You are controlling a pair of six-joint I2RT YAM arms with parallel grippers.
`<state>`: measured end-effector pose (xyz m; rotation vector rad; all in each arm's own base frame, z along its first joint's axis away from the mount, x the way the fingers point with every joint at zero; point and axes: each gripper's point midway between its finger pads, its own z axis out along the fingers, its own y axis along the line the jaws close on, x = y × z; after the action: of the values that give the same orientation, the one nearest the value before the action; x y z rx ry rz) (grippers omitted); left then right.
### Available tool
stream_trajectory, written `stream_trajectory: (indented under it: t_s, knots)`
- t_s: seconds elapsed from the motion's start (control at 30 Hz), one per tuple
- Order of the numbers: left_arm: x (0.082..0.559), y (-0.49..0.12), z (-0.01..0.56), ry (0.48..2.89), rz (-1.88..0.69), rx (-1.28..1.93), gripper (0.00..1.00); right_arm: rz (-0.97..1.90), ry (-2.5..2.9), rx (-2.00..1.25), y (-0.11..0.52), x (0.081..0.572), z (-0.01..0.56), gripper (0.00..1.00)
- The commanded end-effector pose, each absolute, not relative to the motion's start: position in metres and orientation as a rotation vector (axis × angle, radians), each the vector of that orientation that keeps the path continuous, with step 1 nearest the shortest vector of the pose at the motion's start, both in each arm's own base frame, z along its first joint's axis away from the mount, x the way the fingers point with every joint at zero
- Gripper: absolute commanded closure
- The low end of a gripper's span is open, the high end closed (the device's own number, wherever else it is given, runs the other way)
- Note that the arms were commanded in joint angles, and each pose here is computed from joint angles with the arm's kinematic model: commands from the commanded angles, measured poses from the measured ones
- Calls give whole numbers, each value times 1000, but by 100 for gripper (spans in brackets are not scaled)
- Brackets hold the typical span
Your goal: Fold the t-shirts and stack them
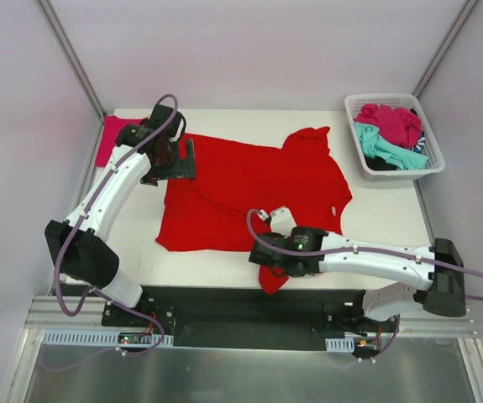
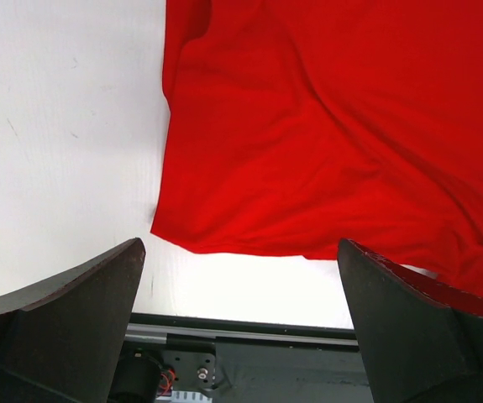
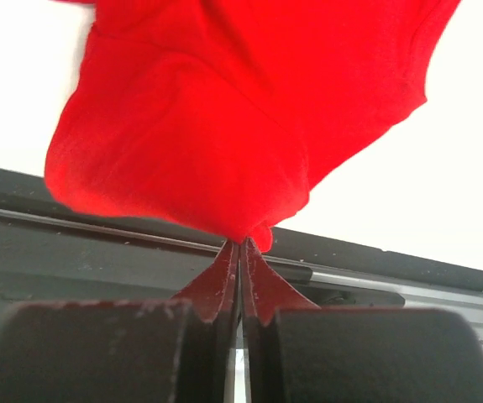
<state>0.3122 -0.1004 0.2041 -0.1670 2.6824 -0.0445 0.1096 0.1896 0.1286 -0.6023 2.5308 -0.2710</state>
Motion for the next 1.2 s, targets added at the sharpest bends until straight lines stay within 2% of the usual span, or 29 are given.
stream_trajectory:
  t_s: [0.0, 0.23, 0.47, 0.87, 1.03, 1.17]
  knots:
    - [305, -97, 214, 2667, -44, -162, 1, -370, 2546, -648, 159, 123, 140, 99]
    - [304, -95, 214, 2663, -31, -146, 1, -398, 2623, -638, 150, 150, 114, 99]
    - [306, -95, 213, 2666, -27, -142, 1, -394, 2660, -692, 174, 165, 87, 99]
    - [306, -94, 213, 2674, -15, -128, 1, -412, 2708, -698, 204, 224, 58, 99]
    - [305, -93, 211, 2680, -10, -122, 1, -450, 2704, -695, 201, 231, 60, 76]
    - [306, -95, 210, 2688, -20, -119, 1, -467, 2687, -680, 191, 227, 68, 72]
